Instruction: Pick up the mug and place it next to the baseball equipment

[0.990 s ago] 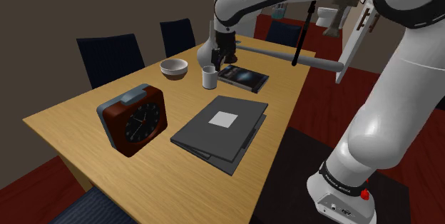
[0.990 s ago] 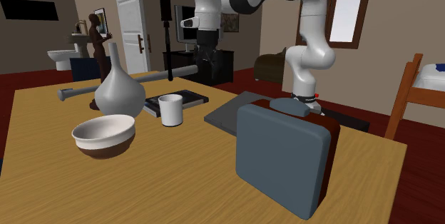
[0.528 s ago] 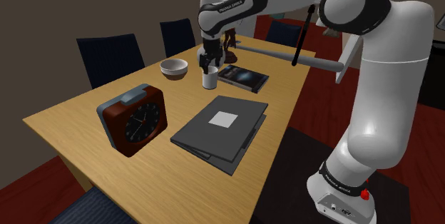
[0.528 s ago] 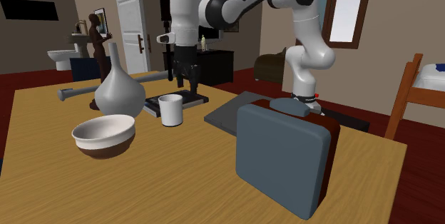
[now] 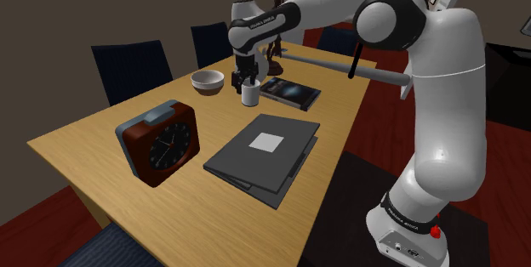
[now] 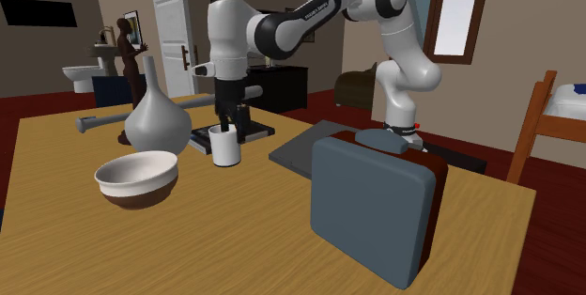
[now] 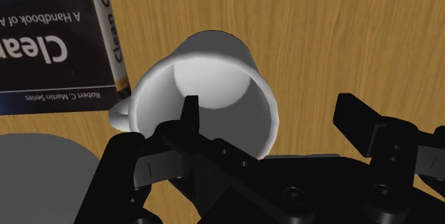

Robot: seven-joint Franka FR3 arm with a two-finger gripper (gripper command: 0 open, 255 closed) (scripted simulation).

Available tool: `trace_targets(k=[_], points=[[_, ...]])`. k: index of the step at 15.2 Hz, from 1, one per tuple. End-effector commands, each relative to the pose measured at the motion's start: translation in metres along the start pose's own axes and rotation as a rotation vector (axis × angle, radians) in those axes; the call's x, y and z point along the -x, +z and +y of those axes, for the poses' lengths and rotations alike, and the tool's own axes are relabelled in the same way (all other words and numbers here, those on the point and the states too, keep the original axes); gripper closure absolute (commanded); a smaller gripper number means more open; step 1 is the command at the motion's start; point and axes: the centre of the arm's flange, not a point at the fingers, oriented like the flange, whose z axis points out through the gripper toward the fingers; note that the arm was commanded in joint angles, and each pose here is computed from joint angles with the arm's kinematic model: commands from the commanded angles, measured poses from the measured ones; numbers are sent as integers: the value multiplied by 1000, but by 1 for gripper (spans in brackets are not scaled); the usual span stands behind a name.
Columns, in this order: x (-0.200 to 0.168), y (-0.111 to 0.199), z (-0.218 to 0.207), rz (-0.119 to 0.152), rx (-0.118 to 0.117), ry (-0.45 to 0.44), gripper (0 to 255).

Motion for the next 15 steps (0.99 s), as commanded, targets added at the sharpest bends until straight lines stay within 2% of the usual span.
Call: trace_targets(k=[1, 2, 10, 11, 15], points=[[-1, 10, 0, 1, 0, 0, 0], [-1, 18, 1, 1, 0, 0, 0], [-1, 18, 1, 1, 0, 0, 0], [-1, 18, 1, 1, 0, 0, 255], [-1, 18, 1, 1, 0, 0, 255]])
